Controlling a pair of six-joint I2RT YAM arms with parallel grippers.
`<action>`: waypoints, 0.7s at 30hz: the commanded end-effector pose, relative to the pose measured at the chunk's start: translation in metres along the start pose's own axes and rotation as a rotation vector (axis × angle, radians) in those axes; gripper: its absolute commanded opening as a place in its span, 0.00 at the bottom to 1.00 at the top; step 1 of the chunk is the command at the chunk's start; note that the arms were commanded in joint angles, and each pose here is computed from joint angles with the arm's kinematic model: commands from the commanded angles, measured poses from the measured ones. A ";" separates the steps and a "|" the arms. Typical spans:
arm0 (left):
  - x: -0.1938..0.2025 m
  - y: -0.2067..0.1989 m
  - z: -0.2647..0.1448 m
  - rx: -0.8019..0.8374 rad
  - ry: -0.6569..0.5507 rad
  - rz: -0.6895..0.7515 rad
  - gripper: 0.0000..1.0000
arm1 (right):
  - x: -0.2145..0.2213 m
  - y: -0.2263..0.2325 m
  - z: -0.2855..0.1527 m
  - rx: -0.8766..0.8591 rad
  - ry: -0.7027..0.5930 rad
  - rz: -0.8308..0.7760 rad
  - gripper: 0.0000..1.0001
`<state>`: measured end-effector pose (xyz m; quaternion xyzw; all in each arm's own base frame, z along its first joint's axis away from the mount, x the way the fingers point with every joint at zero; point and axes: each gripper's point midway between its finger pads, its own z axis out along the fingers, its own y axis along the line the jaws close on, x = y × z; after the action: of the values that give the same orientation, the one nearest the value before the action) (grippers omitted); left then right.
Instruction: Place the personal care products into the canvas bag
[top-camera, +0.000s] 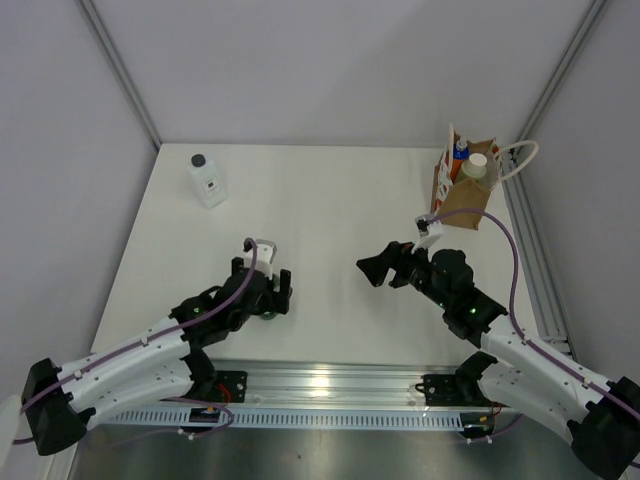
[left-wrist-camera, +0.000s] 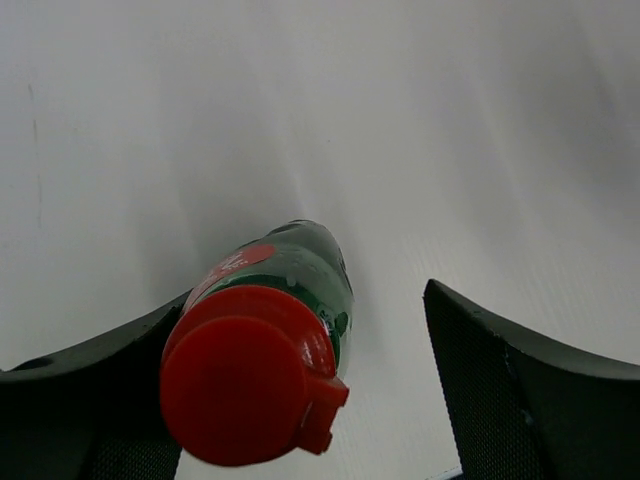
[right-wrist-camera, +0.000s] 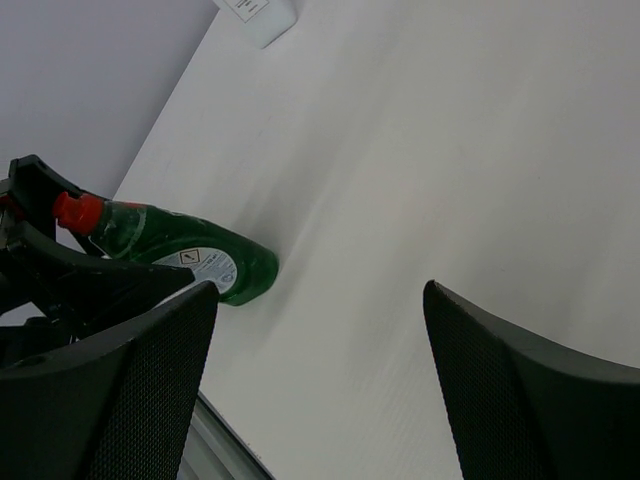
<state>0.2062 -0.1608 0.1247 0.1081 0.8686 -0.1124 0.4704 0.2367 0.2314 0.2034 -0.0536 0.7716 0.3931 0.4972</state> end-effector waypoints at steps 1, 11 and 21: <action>-0.002 -0.019 0.005 0.090 -0.011 -0.029 0.88 | -0.013 0.012 0.002 -0.036 -0.034 -0.020 0.87; -0.012 -0.030 0.014 0.111 -0.065 -0.056 0.23 | -0.013 0.013 0.001 -0.034 -0.035 -0.023 0.87; -0.092 -0.105 0.050 0.241 -0.165 -0.028 0.01 | -0.034 -0.005 -0.014 0.083 -0.156 -0.035 0.86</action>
<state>0.2360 -0.2269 0.1162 0.1429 0.8657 -0.1488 0.4560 0.2392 0.2242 0.2063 -0.0395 0.7704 0.3739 0.5149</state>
